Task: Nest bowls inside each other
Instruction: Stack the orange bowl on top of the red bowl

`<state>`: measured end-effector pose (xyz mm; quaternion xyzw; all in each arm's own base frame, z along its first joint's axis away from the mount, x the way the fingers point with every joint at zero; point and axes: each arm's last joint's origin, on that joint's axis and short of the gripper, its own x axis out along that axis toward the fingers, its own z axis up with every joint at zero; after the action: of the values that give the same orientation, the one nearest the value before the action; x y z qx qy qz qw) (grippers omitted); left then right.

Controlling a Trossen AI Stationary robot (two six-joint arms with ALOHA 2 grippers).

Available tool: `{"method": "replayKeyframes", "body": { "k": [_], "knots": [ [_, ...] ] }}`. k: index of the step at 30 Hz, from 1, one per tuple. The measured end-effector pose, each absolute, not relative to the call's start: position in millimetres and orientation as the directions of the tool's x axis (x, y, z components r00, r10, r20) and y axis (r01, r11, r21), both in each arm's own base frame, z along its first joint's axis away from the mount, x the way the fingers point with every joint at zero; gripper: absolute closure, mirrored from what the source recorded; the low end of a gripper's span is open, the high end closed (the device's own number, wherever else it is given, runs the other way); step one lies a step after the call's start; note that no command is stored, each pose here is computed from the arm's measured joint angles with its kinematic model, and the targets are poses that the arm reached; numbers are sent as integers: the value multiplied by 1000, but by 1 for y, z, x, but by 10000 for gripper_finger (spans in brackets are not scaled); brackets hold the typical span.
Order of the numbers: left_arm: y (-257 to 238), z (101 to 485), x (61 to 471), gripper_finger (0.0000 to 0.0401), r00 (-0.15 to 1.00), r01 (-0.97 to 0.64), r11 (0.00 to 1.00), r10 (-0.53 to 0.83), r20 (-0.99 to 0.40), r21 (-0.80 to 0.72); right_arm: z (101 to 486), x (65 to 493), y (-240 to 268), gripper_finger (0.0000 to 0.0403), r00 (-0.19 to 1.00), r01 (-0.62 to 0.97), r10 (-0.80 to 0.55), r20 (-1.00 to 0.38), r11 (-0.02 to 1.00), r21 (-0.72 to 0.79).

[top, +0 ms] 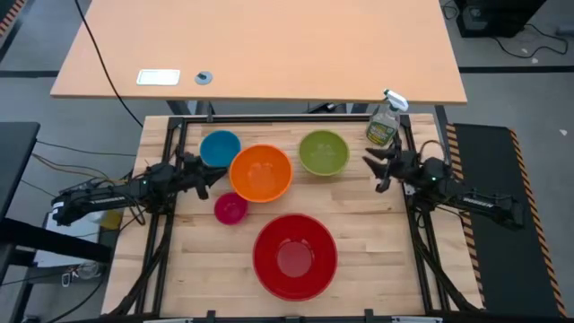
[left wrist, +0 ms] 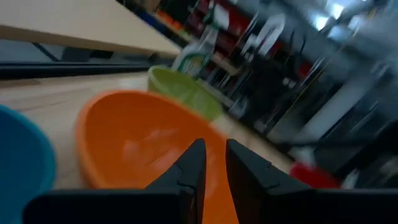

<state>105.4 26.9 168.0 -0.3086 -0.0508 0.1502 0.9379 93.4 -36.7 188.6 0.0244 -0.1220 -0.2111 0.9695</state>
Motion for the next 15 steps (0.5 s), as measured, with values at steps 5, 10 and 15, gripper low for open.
{"method": "replayKeyframes", "body": {
  "k": [5,10,15],
  "knots": [
    [27,179,105,337,944,-125,647,312,111,-752,192,89,-42,244,762,392,-596,254,736,551],
    [27,185,104,337,933,-73,661,309,182,-746,185,88,-47,244,689,260,-702,180,471,843],
    [27,186,104,337,931,-64,660,309,193,-749,191,87,-46,244,690,150,-685,234,452,880]
  ]
}}
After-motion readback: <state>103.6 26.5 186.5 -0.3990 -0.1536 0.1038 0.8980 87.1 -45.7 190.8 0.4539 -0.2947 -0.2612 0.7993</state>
